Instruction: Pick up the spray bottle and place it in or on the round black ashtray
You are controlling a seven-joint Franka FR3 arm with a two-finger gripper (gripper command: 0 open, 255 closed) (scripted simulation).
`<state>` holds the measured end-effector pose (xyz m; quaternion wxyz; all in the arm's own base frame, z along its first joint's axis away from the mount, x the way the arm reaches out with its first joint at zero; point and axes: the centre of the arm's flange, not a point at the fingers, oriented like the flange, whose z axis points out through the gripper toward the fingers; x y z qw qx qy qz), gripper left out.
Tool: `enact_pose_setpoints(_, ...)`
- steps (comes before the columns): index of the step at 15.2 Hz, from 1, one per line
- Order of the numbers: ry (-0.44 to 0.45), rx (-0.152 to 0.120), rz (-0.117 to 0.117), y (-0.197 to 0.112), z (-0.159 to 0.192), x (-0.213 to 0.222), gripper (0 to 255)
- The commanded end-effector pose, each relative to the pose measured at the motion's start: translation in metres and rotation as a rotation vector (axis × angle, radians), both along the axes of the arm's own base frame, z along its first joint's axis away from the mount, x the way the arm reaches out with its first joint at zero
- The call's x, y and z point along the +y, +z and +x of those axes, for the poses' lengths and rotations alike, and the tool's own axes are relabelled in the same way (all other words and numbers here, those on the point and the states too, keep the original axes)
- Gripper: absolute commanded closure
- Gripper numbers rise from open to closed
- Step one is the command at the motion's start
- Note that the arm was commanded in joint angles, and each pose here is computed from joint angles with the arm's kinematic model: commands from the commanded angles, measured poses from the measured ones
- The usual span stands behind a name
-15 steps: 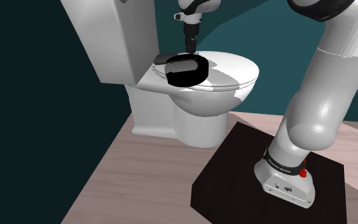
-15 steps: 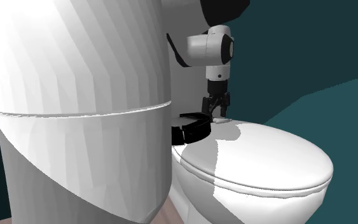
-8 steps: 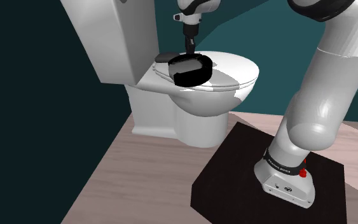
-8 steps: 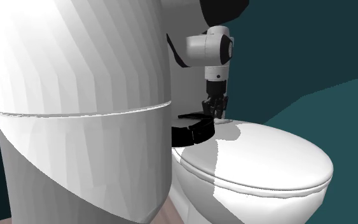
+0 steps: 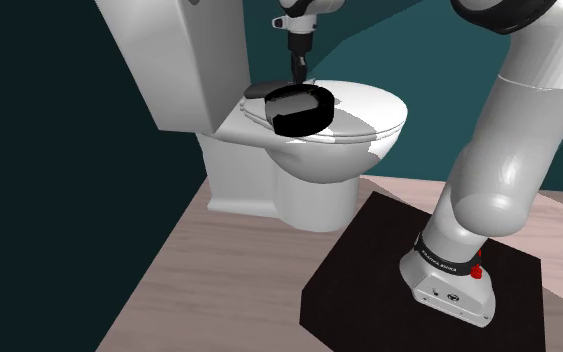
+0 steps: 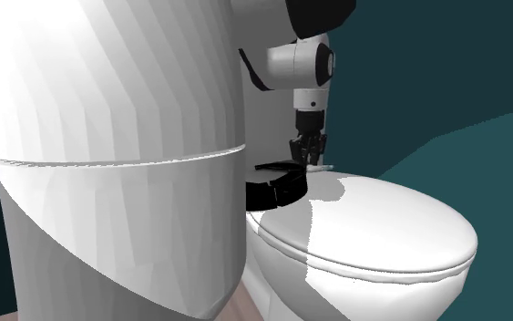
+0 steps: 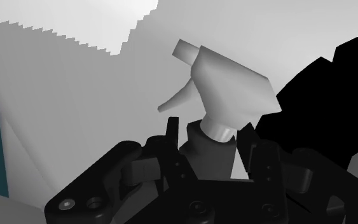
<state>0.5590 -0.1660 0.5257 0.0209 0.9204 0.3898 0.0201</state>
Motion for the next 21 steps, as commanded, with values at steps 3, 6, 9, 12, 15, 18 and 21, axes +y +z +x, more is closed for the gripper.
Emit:
enact_pose_setpoints(3,0.000,0.001,0.000,0.021,0.000,0.001,255)
enact_pose_setpoints(6,0.000,0.001,0.000,0.036,0.000,0.001,255)
enact_pose_setpoints(9,0.000,0.001,0.000,0.052,0.000,0.001,255)
enact_pose_setpoints(12,0.000,0.001,0.000,0.068,0.000,0.001,255)
enact_pose_setpoints(15,0.000,0.001,0.000,0.084,0.000,0.001,255)
enact_pose_setpoints(18,0.000,0.001,0.000,0.100,0.000,0.001,255)
enact_pose_setpoints(21,0.000,0.001,0.000,0.116,0.000,0.001,255)
